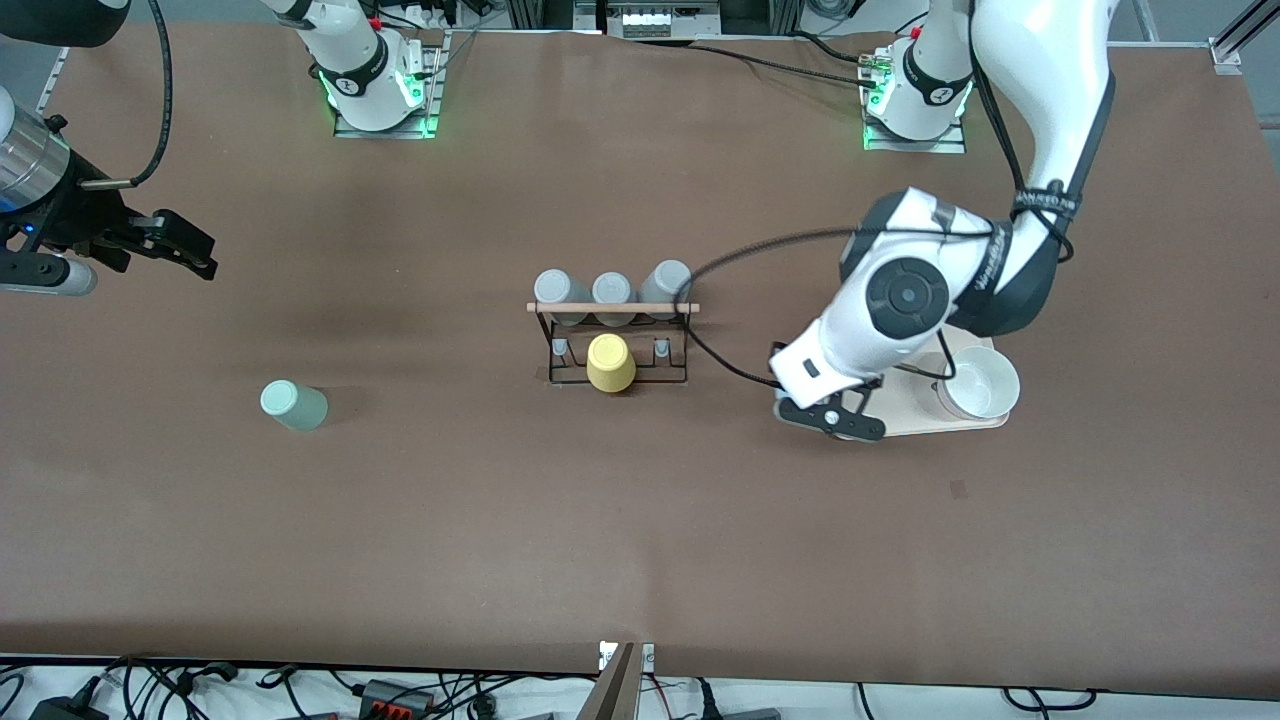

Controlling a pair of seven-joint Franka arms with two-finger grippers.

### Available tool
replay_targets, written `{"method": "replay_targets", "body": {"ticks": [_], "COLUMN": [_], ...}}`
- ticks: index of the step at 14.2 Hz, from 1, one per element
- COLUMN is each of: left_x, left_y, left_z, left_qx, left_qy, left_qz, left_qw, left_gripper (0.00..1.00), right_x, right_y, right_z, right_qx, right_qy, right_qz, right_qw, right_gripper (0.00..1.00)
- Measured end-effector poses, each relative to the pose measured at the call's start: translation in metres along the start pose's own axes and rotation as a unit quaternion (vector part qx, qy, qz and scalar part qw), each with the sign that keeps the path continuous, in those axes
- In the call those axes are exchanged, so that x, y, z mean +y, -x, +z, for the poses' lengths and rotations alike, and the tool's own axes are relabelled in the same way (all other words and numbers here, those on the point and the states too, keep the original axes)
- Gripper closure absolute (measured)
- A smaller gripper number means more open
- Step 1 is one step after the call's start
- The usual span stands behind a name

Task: Hang scattered cups on rack with three cups
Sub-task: 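Carry the light blue cup with the left gripper to the rack, then hang the light blue cup beside the yellow cup, open the left gripper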

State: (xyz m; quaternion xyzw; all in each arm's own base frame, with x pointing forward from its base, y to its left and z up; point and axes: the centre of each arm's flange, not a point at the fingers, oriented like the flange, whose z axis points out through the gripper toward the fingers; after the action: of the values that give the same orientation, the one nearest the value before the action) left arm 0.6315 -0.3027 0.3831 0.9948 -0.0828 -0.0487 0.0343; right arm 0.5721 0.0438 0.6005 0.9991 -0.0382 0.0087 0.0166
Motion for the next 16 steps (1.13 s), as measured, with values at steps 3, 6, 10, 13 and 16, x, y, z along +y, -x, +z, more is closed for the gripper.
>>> {"method": "replay_targets", "body": {"ticks": [3,6,10,13,16], "left_x": [0.040,0.071,0.110,0.123,0.130], "left_y": [-0.008,-0.010,0.001,0.005,0.007], "left_z": [-0.016,-0.012,0.005,0.015,0.030], "left_qx": [-0.020,-0.038,-0.053,-0.060,-0.067], "left_qy": [0.094,0.130,0.124,0.120,0.111], "left_qz": [-0.077,-0.125,-0.120,-0.115,-0.110], "left_qw": [0.992,0.983,0.983,0.984,0.985], "left_gripper": [0.33,0.33,0.33,0.33,0.33], "right_x": [0.000,0.000,0.000,0.000,0.000], "right_y": [0.000,0.000,0.000,0.000,0.000], "right_z": [0.000,0.000,0.000,0.000,0.000], "right_qx": [0.000,0.000,0.000,0.000,0.000], "right_qy": [0.000,0.000,0.000,0.000,0.000], "right_qz": [0.000,0.000,0.000,0.000,0.000], "right_qw": [1.000,1.000,1.000,1.000,1.000], "right_gripper": [0.00,0.00,0.00,0.00,0.00]}}
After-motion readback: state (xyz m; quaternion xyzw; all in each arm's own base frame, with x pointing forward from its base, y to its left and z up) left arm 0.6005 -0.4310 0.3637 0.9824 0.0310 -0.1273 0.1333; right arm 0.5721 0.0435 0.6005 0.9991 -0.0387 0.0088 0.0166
